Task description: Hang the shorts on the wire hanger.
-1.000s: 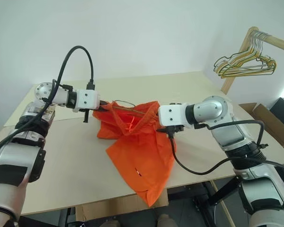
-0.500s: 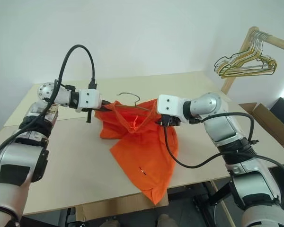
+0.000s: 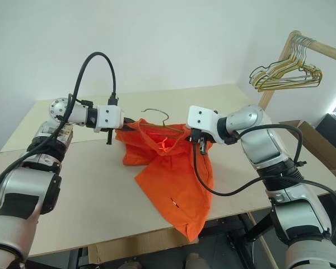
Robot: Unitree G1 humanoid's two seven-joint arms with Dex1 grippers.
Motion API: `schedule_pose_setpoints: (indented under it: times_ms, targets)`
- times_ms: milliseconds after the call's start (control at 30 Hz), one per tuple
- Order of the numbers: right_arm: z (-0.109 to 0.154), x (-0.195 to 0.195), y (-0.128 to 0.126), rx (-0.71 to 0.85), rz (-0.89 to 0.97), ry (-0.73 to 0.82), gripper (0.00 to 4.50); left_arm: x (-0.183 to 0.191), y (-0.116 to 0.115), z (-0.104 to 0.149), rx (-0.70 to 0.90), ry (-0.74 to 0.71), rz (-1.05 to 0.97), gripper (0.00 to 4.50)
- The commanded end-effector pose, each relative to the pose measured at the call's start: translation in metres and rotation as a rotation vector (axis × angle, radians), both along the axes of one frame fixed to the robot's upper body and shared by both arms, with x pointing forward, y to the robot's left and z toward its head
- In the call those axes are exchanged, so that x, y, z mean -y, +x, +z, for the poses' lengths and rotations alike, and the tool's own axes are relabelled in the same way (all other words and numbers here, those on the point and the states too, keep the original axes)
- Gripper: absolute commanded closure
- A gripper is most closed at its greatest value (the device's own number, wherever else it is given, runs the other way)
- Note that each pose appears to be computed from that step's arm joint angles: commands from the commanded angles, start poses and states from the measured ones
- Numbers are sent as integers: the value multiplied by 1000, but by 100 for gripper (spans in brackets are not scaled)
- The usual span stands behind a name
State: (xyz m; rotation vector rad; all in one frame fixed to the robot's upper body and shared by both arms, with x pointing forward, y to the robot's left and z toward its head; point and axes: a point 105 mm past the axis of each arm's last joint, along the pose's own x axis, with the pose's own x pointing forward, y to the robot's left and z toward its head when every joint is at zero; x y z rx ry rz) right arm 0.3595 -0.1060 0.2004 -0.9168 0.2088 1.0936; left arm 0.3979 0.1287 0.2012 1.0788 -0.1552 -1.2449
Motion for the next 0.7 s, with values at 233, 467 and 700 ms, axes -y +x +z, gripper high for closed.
schedule_pose_setpoints:
  times_ms: [233, 467, 700]
  targets:
    - [19, 14, -4, 15, -62, 50, 450, -4, 16, 44, -7, -216, 112, 247]
    - [27, 41, -16, -69, -180, 173, 450, -18, 18, 63, 1, -310, 152, 21]
    - [31, 55, -28, -123, -282, 285, 450, -16, 13, 109, -32, -680, 70, 2]
